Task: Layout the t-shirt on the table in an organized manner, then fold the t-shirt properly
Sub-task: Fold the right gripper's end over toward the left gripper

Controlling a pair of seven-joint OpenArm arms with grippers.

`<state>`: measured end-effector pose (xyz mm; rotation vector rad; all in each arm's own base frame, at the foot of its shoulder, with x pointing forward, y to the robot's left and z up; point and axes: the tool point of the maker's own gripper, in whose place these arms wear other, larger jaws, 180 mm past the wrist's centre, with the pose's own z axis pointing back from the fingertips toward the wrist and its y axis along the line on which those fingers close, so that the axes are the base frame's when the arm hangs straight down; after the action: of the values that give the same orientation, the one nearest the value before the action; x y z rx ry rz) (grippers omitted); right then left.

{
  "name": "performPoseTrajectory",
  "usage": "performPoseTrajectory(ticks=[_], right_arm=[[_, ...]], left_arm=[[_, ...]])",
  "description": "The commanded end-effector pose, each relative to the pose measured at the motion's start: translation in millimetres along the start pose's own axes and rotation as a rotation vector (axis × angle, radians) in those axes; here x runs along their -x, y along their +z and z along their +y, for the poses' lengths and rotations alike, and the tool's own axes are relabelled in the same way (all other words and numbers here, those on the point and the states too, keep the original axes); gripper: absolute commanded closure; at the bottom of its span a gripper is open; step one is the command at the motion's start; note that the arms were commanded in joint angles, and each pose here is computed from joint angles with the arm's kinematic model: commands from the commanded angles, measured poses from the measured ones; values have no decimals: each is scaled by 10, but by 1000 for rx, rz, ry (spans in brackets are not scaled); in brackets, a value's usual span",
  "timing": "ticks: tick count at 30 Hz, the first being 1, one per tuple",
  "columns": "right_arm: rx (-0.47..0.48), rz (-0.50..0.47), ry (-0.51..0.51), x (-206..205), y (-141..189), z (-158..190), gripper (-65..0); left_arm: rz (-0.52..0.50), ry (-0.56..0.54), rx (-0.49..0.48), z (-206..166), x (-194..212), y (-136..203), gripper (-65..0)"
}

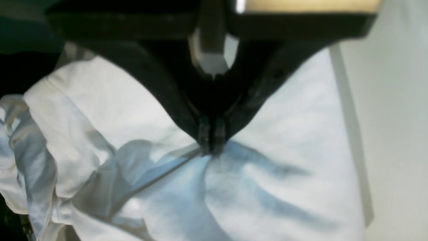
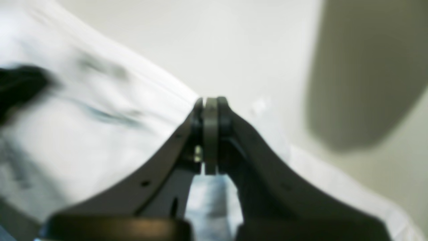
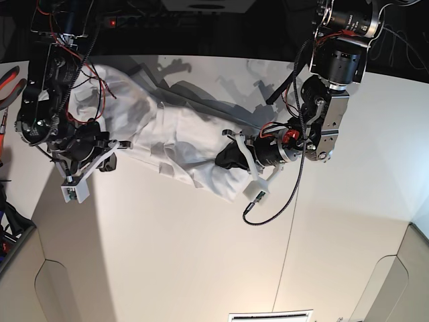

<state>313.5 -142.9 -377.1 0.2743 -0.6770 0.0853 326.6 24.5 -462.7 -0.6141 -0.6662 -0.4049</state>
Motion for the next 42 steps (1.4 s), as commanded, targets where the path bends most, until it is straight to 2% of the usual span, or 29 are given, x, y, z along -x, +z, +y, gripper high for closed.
performPoseTrajectory(ticks=[1,4,6,12,13,15,16,18,21,24,26,32,35,38,42], right_arm=[[-28,-88,25,-265,140,43,0],[-60,-207,51,-562,468,93,0],[-28,-268,62,-673,653,21,0],[136,-302,10,-539,1042,-497,0],[169,-297,5,-508,1105,-614,-25],[233,-283,3,-434,1244,-844,-170],[260,-275,11,-397,1311,-942,-205],[291,-258,3,-303,1425,-1092,-211],[273,-232,-43,-112,1484,-1178,-215],[232,-186,-101,128,1416,-1192,-290],[214,-148,-130,286,1352,-1221,-315],[185,-57,-244,685,1164,-1344,-318],[144,-26,-304,838,1092,-1339,-343],[113,-27,-305,881,1113,-1296,-343],[135,-42,-309,910,1210,-1382,-343]], left_arm=[[74,-24,-60,151,127,46,0],[74,-24,-60,151,127,46,0],[75,-21,-65,162,127,47,0],[98,19,-221,451,175,106,0],[104,15,-235,478,185,115,0],[118,7,-273,560,210,149,0],[124,5,-296,606,221,169,0],[127,13,-335,694,232,213,0],[133,11,-360,741,240,233,0],[135,7,-362,742,241,232,0],[135,7,-362,740,241,231,0],[135,7,-362,741,241,232,0],[135,7,-362,741,241,232,0],[135,7,-362,742,242,233,0],[135,6,-362,743,241,234,0]])
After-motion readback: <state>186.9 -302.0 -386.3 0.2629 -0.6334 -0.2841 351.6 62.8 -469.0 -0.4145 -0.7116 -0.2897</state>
